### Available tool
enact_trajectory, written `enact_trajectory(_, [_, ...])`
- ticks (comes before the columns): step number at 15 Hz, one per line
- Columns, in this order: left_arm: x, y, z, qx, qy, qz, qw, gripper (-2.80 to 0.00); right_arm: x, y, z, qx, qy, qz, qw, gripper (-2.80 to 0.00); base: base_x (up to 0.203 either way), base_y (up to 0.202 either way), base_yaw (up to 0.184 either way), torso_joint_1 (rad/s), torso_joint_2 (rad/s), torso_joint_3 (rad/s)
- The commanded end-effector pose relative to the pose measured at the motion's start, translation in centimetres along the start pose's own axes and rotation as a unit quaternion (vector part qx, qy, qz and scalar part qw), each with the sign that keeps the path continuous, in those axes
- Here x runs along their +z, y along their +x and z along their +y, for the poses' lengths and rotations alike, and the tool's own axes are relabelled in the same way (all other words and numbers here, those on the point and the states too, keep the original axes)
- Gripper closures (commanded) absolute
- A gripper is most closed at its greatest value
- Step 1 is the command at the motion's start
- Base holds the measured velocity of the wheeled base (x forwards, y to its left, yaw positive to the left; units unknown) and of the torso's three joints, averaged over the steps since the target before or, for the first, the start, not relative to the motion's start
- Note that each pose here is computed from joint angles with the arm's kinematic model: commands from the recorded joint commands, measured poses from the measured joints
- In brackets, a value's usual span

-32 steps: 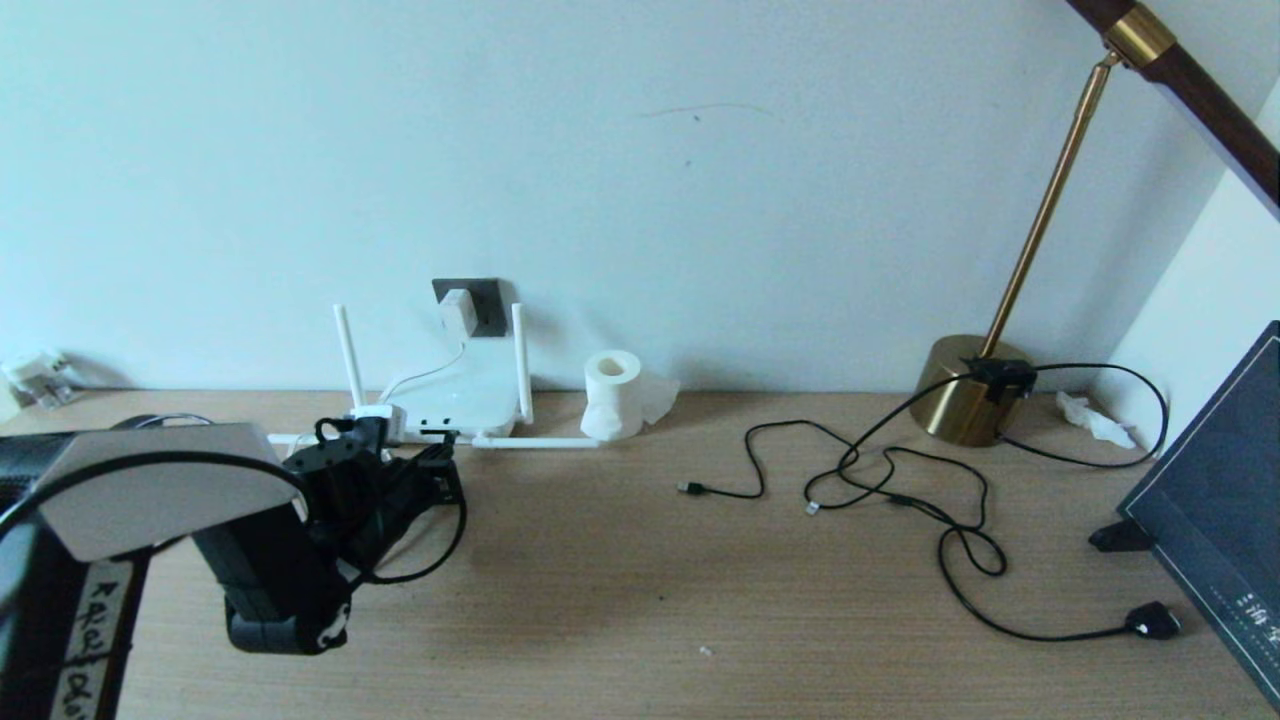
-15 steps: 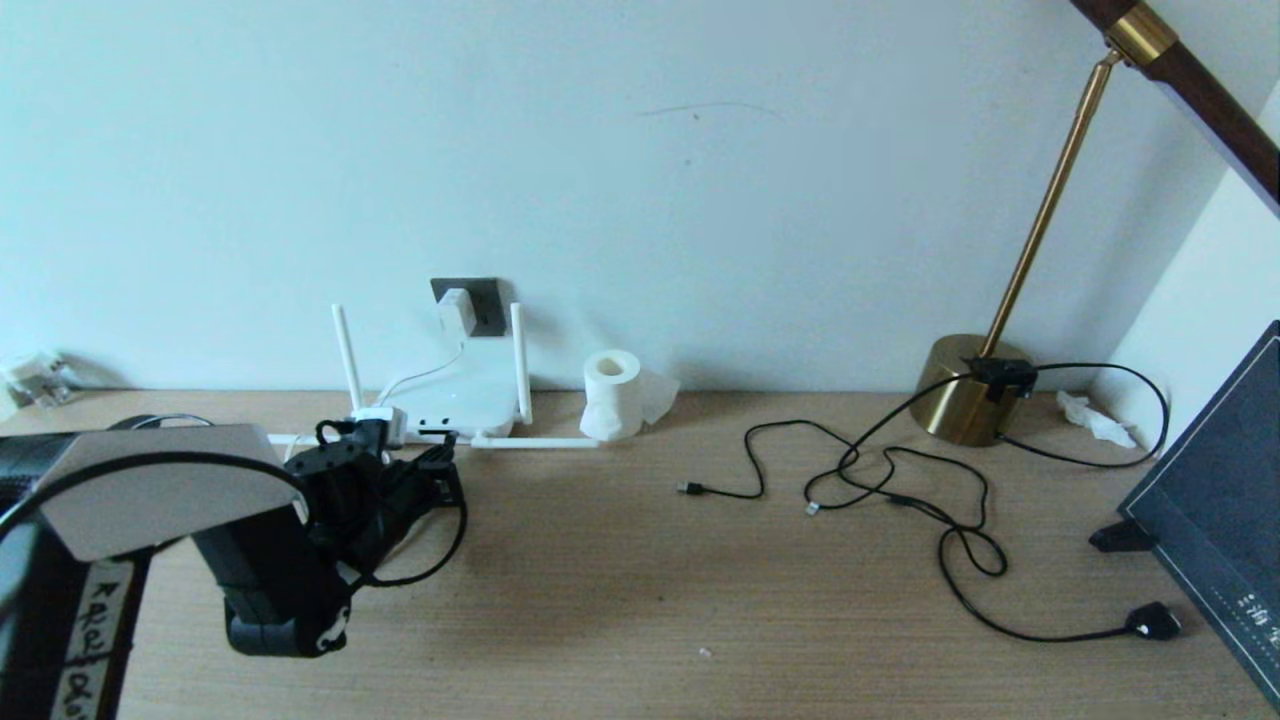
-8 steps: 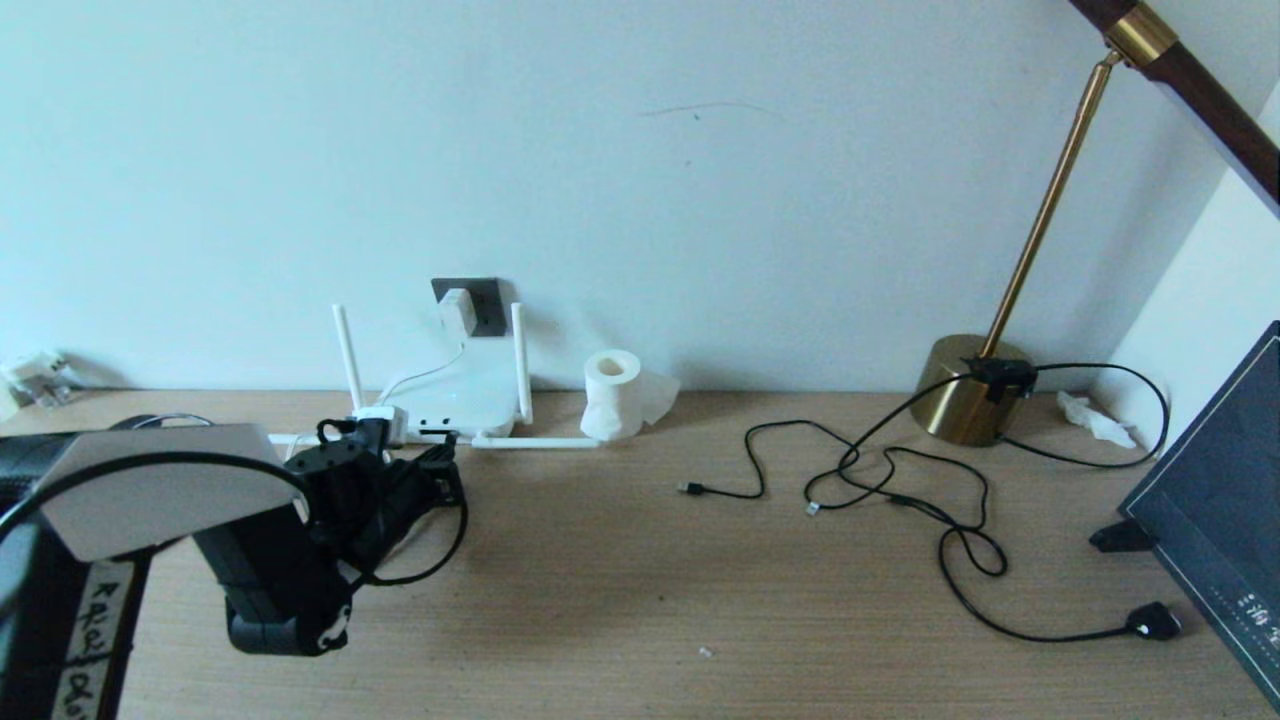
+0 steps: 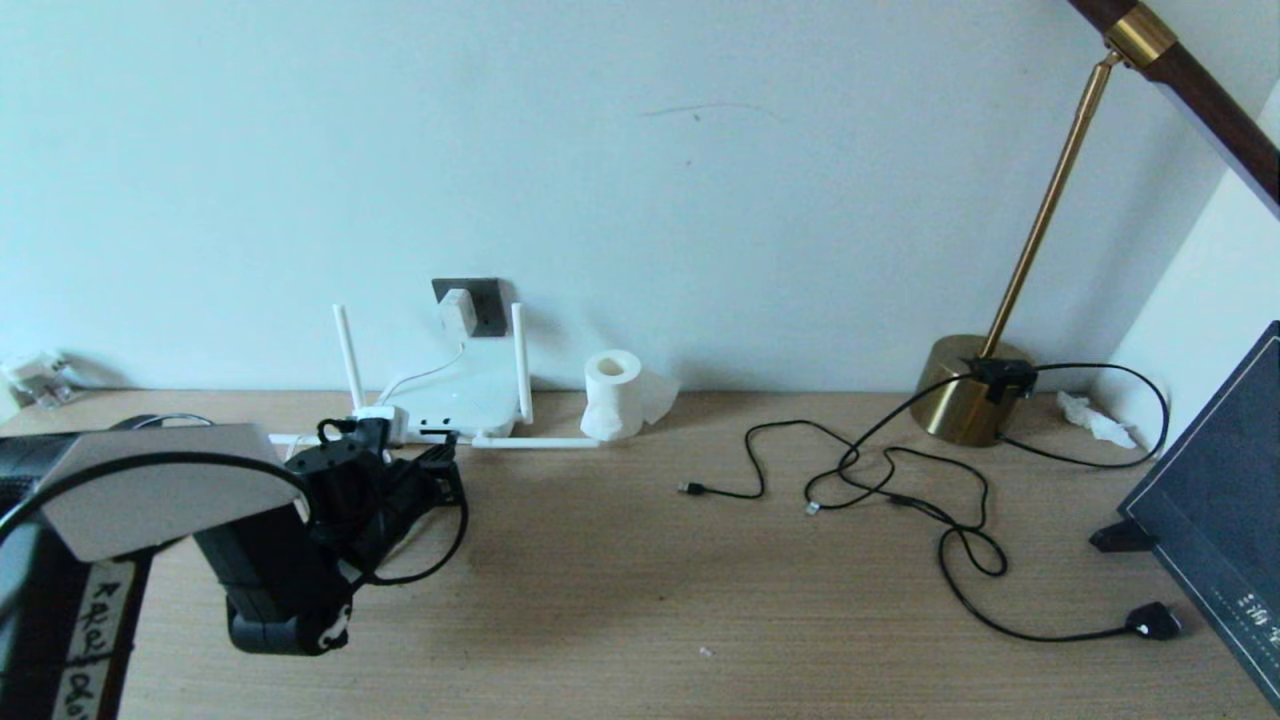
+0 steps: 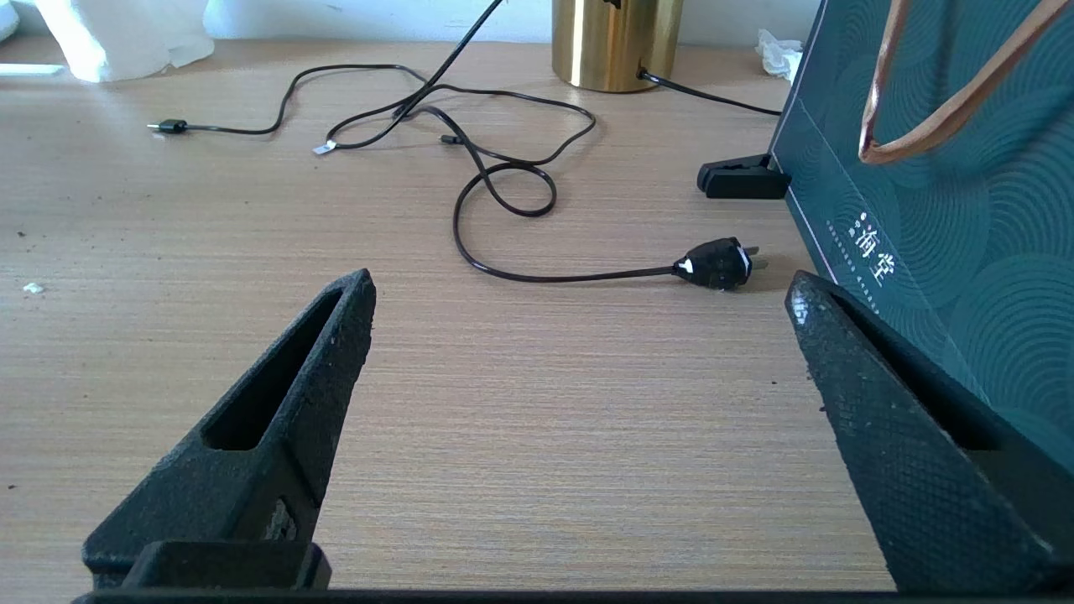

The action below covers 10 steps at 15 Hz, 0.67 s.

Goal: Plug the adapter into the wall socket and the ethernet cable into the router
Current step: Plug cable into router interface

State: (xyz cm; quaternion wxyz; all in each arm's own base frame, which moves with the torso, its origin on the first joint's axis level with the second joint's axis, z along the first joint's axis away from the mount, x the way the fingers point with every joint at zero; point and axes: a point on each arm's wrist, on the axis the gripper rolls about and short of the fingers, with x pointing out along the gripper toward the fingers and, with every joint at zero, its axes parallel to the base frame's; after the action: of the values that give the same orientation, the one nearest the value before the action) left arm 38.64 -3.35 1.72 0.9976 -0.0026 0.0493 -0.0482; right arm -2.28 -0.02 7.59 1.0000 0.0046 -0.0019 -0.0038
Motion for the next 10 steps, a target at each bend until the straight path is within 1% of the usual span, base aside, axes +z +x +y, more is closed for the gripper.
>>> enact_trajectory(1, [0.03, 0.03, 0.0, -0.001, 0.0, -0.004, 1.0, 0.0, -0.02, 0.02, 0.0, 0.0, 0.0, 0.0, 1.0, -2.8, 0.0, 0.0, 0.0, 0.0, 0.0, 0.0])
enact_trajectory(5, [0.11, 0.16, 0.0, 0.0, 0.0, -0.007, 1.0, 0.0, -0.03, 0.02, 0.0, 0.0, 0.0, 0.001, 1.0, -2.8, 0.0, 0.0, 0.0, 0.0, 0.0, 0.0])
enact_trajectory(10, [-0.37, 0.47, 0.07, 0.001, 0.0, -0.004, 1.0, 0.0, 0.01, 0.01, 0.0, 0.0, 0.0, 0.0, 1.0, -2.8, 0.0, 0.0, 0.0, 0.0, 0.0, 0.0])
